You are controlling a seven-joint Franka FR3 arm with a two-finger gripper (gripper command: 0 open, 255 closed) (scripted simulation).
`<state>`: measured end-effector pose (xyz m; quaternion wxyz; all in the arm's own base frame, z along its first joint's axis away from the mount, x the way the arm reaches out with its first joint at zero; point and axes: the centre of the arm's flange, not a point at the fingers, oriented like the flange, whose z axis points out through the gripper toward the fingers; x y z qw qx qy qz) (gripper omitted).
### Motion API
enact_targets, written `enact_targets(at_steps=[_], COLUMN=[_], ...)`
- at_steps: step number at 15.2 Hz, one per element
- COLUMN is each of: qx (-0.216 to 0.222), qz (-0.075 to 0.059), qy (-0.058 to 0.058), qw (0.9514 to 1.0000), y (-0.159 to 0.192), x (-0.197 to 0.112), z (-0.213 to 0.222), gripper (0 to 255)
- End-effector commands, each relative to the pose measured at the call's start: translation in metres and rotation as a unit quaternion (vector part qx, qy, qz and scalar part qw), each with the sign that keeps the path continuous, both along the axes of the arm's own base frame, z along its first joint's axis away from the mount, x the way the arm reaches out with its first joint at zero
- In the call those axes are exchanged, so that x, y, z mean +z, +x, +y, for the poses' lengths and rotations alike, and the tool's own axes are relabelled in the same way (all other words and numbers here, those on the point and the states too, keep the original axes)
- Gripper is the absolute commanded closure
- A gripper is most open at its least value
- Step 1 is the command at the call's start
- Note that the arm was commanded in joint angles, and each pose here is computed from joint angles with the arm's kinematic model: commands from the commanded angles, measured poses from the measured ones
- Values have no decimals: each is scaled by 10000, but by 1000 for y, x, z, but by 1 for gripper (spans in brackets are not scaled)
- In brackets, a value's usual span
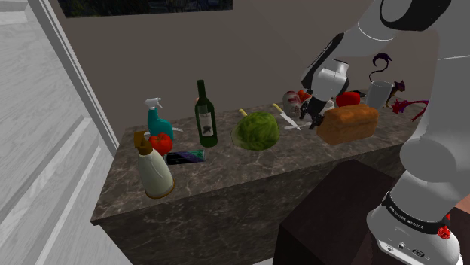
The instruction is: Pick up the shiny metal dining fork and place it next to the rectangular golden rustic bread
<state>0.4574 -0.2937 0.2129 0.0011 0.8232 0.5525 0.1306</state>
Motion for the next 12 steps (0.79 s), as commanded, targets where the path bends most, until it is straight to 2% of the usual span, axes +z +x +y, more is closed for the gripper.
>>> enact_targets(at_steps=[1,5,12], qx=[0,0,0], qz=[0,0,0], qy=[0,0,0], qw=[10000,10000,10000], y=[0,-11,-11], x=[0,48,48], z=[0,-7,-7], gripper=[0,0,0])
